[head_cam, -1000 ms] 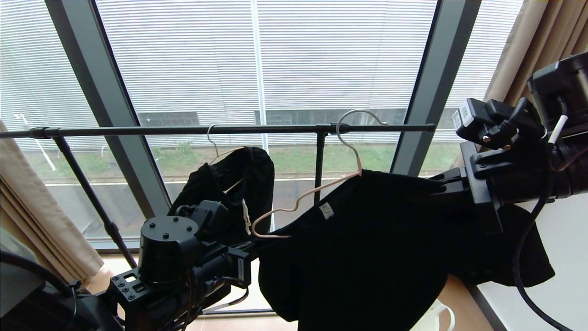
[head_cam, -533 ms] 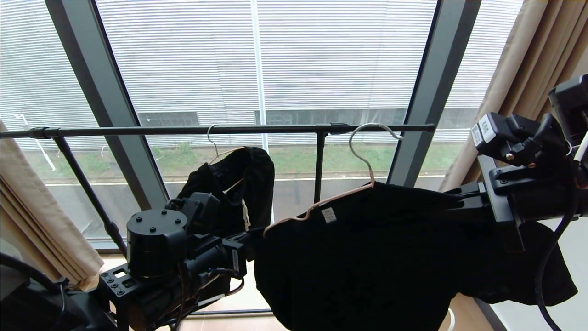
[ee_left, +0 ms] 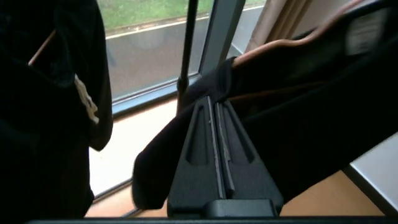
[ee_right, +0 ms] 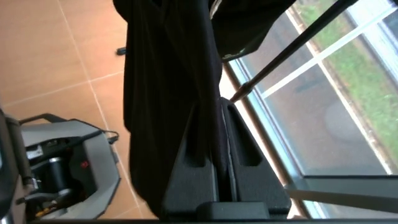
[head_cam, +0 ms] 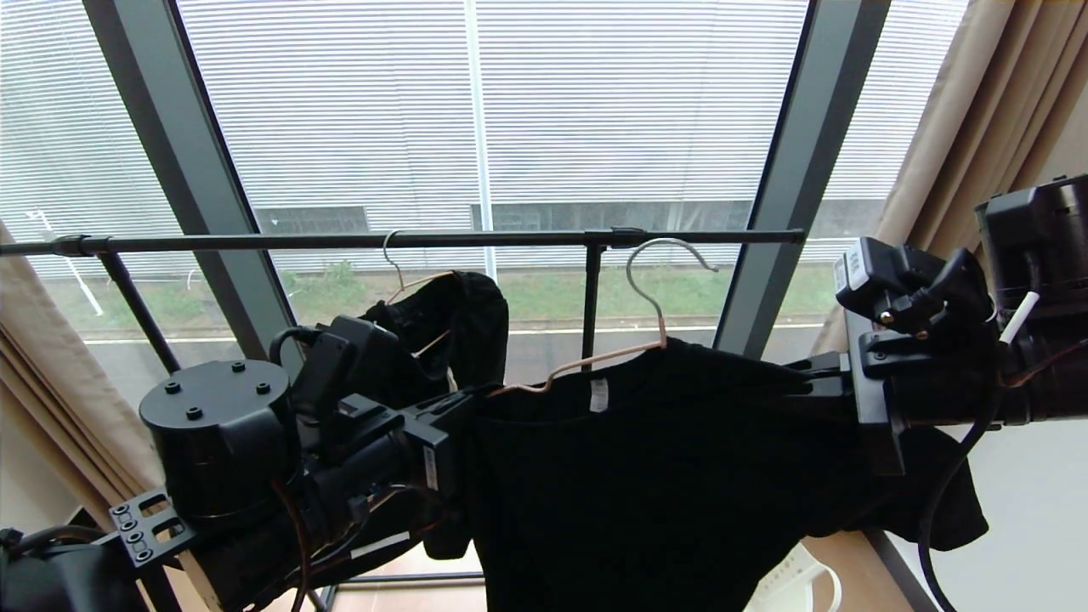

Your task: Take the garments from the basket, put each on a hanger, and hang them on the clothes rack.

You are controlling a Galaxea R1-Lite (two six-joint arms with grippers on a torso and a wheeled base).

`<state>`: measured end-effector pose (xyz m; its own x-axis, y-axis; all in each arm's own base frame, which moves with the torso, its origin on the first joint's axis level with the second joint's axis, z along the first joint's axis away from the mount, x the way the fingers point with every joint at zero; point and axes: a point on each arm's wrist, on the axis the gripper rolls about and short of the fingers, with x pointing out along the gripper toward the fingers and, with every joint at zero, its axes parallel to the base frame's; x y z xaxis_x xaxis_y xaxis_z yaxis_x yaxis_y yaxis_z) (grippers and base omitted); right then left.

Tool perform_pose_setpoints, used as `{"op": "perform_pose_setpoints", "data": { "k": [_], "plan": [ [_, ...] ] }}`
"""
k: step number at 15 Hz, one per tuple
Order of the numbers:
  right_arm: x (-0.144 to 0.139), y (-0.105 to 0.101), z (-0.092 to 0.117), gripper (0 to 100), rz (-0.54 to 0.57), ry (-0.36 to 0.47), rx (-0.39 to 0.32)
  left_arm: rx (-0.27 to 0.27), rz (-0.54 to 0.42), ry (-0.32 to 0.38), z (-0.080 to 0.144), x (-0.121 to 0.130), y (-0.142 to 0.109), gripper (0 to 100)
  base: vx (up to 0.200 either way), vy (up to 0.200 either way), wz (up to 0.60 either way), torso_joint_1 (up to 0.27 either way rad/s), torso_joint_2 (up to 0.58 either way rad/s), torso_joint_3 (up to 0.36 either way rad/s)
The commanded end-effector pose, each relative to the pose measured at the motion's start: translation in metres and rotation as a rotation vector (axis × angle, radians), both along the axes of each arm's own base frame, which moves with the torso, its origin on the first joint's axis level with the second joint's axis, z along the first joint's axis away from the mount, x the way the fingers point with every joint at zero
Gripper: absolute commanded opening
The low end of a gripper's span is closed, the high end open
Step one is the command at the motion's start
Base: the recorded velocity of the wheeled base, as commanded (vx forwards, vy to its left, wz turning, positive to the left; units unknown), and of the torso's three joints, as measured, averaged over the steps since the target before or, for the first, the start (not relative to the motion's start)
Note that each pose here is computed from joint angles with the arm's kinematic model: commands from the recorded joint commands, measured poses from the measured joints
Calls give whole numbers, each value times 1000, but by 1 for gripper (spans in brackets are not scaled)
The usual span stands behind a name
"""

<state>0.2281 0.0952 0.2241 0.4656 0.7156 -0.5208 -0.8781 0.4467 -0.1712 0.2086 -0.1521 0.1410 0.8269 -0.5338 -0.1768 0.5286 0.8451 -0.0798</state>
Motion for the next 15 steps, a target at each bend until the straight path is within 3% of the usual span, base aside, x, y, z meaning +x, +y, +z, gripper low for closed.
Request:
{"op": "perform_pose_setpoints", "data": {
  "k": [1,5,7,12,15],
  "plan": [
    [4,4,-12,0,6,29,-12,-25,-21,-39,12,-5,-3,0,0,0,0,0,0,0],
    [4,5,-18,0,7,6,8,-7,-50,-73,17,-10,-7,0,0,0,0,0,0,0],
    [-8,2,-22,0,83,32,57,10,-35,-70,13,-8,-3,0,0,0,0,0,0,0],
    [-25,-8,-28,0,128,68,103,9,19,-73,15,-3,11,0,0,0,0,0,0,0],
    [-13,-2,-41,0,130,121,89,-5,-11,-96,21,-4,2,0,0,0,0,0,0,0]
  ]
}}
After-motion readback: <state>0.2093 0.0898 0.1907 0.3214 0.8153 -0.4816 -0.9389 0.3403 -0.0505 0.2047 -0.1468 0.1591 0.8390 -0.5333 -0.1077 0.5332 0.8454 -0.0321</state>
